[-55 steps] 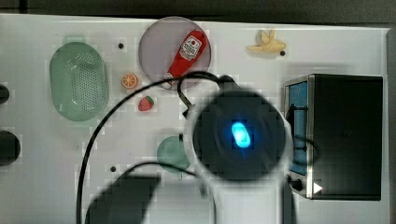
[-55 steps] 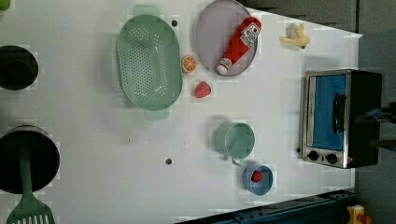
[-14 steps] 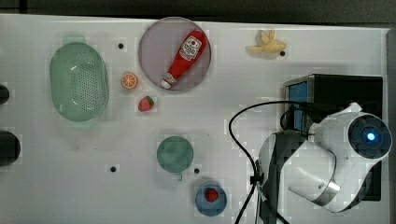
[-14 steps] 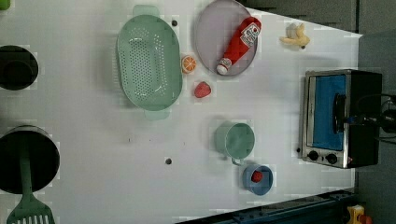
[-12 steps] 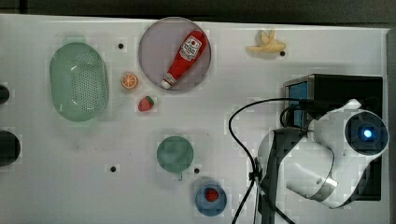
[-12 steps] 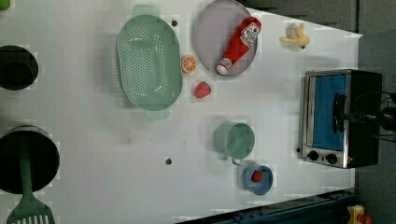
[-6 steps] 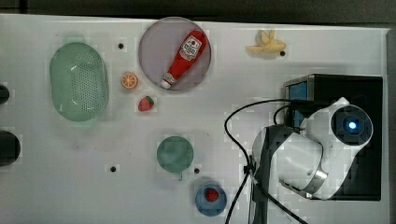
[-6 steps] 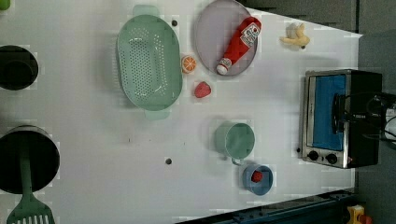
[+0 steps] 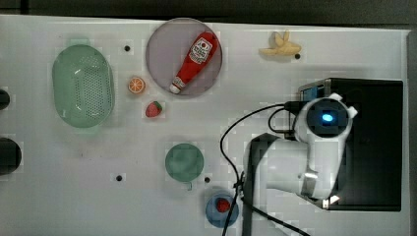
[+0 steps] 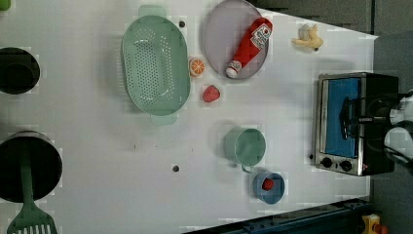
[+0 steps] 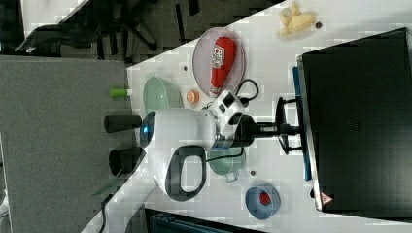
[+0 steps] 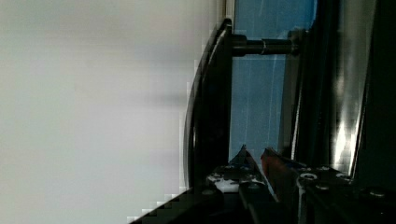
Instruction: Flap open oven.
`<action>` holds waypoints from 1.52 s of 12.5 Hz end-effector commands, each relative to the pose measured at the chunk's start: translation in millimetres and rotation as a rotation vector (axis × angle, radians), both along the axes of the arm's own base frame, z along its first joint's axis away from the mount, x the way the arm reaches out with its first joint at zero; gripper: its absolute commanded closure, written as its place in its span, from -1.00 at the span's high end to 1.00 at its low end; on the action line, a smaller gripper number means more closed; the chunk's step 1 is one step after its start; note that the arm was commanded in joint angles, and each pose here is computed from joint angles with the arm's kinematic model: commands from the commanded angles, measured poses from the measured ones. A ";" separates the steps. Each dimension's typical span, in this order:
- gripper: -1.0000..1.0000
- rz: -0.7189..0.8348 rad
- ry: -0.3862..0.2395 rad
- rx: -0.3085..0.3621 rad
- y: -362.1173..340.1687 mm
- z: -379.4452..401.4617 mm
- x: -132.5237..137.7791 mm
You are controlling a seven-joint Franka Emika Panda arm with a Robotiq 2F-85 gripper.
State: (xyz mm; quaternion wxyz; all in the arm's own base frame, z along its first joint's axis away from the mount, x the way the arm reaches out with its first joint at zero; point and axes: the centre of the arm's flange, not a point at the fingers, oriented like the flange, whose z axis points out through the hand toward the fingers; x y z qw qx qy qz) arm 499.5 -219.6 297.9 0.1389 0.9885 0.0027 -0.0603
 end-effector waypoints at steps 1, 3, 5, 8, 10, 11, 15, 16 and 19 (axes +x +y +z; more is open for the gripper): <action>-0.65 -0.023 -0.001 -0.062 79.3 -26.6 14.0; -0.65 -0.028 0.001 -0.130 97.1 -41.1 15.4; -0.65 -0.015 0.010 -0.177 116.5 -59.1 17.1; -0.65 -0.012 0.016 -0.237 146.5 -90.0 18.0; -0.65 -0.018 0.004 -0.303 162.0 -112.4 17.1; -0.65 0.004 0.001 -0.336 171.1 -124.0 16.1; -0.65 -0.026 -0.042 -0.471 197.2 -163.5 11.0; -0.65 -0.021 -0.051 -0.503 203.0 -173.9 9.7; -0.65 0.042 -0.035 -0.541 215.6 -201.8 11.5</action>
